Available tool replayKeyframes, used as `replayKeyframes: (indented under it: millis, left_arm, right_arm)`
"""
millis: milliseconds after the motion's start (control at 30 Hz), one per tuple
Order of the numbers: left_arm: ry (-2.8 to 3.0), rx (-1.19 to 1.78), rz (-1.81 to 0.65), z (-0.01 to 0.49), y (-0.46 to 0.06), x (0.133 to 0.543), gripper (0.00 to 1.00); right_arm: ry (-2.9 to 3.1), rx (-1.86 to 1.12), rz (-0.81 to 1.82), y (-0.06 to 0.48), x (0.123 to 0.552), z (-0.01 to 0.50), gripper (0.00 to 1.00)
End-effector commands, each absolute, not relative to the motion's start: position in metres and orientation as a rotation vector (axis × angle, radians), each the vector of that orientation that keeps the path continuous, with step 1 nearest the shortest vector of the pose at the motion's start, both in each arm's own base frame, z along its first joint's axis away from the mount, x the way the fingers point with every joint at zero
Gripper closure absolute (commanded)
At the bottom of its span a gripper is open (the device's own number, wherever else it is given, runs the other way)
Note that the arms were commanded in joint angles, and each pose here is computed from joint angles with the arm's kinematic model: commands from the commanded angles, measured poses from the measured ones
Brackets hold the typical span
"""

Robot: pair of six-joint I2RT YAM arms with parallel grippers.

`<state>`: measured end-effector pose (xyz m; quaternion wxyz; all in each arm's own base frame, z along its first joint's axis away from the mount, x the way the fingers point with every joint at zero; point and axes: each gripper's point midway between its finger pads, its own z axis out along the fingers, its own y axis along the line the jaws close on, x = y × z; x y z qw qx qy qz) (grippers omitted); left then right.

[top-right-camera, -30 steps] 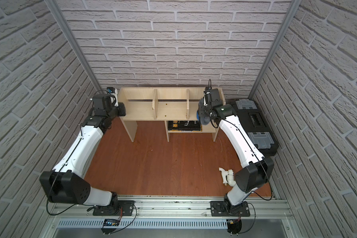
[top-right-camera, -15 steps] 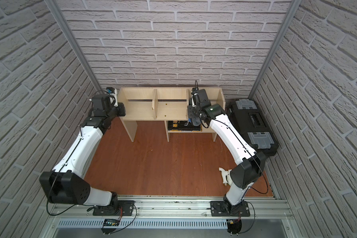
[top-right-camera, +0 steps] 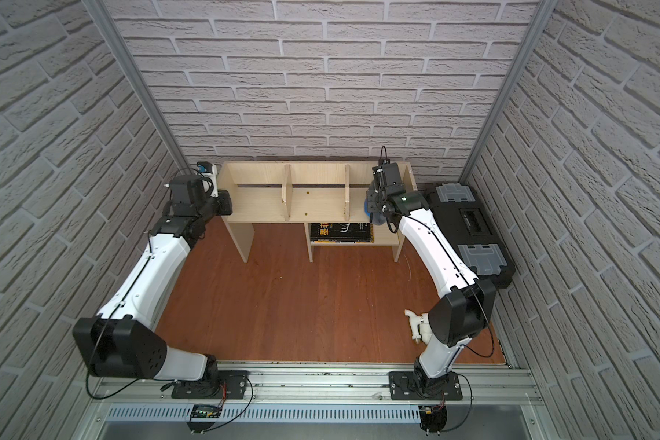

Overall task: Wipe the bookshelf clean with a cloth
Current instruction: Wipe the dust from the shelf.

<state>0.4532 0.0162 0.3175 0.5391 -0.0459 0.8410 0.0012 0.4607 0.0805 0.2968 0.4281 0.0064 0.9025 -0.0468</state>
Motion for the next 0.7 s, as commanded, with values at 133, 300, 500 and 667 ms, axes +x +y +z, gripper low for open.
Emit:
replayKeyframes:
  millis: [133, 300, 500, 667]
  left_arm:
    - [2.004, -0.089, -0.05, 0.309, 0.007, 0.456, 1.0]
    - [2.003, -0.09, -0.046, 0.308, 0.008, 0.456, 1.0]
    - [1.998, -0.084, -0.048, 0.309, 0.007, 0.455, 1.0]
    - [1.997, -0.082, -0.053, 0.31, 0.007, 0.455, 1.0]
  right_arm:
    - [2.298, -0.113, 0.033, 0.118, 0.425, 0.286, 0.97]
    - [2.287, -0.129, 0.096, 0.137, 0.452, 0.298, 0.97]
    - [2.292, -0.072, -0.046, 0.12, 0.48, 0.302, 0.97]
    - [2.265, 0.023, -0.171, 0.081, 0.468, 0.305, 0.97]
